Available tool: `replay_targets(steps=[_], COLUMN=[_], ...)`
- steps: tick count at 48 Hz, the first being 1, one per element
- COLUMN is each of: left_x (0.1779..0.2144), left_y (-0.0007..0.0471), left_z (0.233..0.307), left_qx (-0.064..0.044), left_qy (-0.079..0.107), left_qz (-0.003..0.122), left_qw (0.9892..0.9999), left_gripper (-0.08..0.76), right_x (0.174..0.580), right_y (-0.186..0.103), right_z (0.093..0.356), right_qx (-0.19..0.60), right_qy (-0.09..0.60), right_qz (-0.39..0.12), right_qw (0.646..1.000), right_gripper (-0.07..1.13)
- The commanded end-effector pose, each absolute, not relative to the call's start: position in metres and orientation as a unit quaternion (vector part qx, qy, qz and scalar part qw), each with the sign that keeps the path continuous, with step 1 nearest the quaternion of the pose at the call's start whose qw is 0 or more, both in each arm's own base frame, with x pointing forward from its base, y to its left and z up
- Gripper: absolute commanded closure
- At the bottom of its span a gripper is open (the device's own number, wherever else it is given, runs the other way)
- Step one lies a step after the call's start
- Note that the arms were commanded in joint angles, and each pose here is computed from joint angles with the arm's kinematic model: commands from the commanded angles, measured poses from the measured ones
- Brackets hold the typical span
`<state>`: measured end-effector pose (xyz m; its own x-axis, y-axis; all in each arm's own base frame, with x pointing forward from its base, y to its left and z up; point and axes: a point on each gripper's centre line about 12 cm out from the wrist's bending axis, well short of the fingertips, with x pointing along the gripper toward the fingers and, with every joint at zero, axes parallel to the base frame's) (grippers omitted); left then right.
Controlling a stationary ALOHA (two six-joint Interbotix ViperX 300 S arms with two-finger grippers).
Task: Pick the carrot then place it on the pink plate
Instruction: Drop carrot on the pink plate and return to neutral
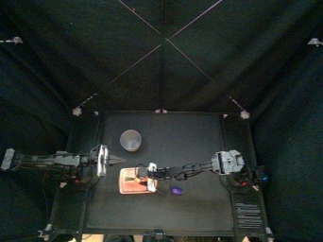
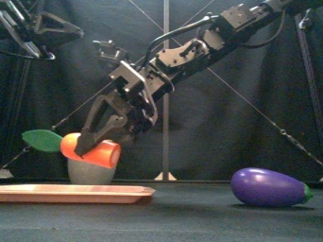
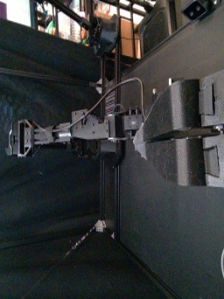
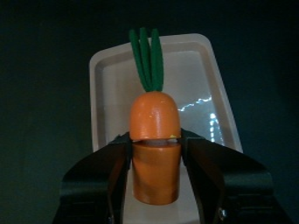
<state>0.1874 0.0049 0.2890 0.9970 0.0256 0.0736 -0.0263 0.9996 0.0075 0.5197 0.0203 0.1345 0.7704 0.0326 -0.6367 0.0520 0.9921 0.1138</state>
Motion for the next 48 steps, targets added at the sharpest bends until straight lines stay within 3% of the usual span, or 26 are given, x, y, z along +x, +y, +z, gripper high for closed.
replay_targets(steps=[1,6,13,22,30,37,48], left_x=[0.1876,0.1876,0.1868,0.1853,0.1844,0.1842,0.1826], left_y=[0.0051,0.0051,0.0051,0.0051,0.0051,0.0053,0.0066], left_z=[0.2955,0.2955,0.2958,0.2973,0.2983,0.2986,0.3009], left_qx=[0.007,0.007,0.007,0.006,0.007,0.007,0.009], left_qy=[-0.047,-0.047,-0.048,-0.052,-0.055,-0.056,-0.061], left_qz=[0.013,0.013,0.013,0.014,0.014,0.014,0.018], left_qw=[0.9988,0.9988,0.9987,0.9985,0.9984,0.9983,0.9979], left_gripper=[0.701,0.701,0.701,0.701,0.701,0.701,0.701], right_x=[0.521,0.520,0.517,0.497,0.460,0.422,0.345], right_y=[0.019,0.017,0.009,-0.007,-0.028,-0.030,-0.021], right_z=[0.153,0.156,0.165,0.205,0.252,0.288,0.321], right_qx=[0.064,0.062,0.058,0.039,0.031,0.026,0.016], right_qy=[0.318,0.315,0.307,0.283,0.232,0.166,0.058], right_qz=[-0.005,-0.006,-0.011,-0.020,-0.037,-0.037,-0.026], right_qw=[0.946,0.947,0.950,0.958,0.972,0.985,0.998], right_gripper=[0.26,0.18,0.17,0.17,0.17,0.17,0.17])
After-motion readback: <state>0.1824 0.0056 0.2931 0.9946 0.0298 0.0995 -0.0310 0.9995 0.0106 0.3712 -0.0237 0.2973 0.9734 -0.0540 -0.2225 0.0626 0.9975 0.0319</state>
